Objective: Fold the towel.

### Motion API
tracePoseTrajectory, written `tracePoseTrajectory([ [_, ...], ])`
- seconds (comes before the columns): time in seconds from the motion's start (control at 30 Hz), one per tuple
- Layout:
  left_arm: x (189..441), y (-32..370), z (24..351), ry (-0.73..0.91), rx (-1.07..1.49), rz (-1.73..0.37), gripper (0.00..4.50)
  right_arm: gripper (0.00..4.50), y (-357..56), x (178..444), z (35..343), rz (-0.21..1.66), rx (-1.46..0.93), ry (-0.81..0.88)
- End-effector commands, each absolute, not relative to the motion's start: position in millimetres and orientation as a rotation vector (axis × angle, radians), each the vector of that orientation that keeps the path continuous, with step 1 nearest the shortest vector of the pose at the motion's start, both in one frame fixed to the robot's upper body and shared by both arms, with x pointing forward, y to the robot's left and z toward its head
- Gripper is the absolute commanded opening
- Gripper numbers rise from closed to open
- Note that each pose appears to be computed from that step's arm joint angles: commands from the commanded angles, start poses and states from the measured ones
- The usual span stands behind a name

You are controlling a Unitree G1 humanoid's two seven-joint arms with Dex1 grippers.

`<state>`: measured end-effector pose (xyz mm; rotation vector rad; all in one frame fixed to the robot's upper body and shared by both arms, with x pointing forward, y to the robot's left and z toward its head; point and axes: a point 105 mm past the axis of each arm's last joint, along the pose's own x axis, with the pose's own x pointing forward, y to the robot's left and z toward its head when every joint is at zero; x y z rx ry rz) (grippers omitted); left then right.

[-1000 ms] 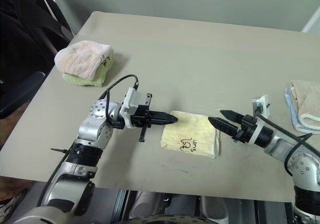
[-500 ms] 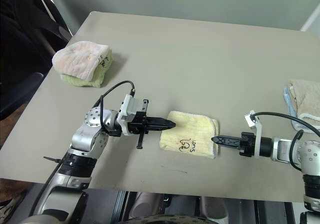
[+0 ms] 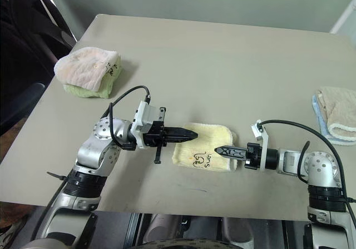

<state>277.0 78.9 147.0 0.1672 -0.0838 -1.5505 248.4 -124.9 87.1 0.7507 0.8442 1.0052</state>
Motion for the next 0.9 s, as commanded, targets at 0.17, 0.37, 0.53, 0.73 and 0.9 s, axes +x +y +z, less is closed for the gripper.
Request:
tracePoseTrajectory([
  [0.17, 276, 72, 157, -0.125, 0.186, -1.579, 0.00, 2.19, -126, 249, 89, 0.996, 0.789, 0.833],
  [0.37, 279, 70, 156, -0.128, 0.182, -1.581, 0.00, 0.09, -129, 244, 101, 1.011, 0.799, 0.788],
  [0.53, 282, 68, 158, -0.134, 0.160, -1.575, 0.00, 0.04, -132, 241, 125, 1.033, 0.781, 0.684],
  [0.73, 305, 69, 203, -0.136, -0.207, -1.456, 0.00, 0.04, -156, 249, 185, 0.955, 0.730, 0.421],
  [0.9, 294, 74, 227, -0.034, -0.528, -1.546, 0.00, 0.04, -191, 264, 216, 0.746, 0.665, 0.260],
])
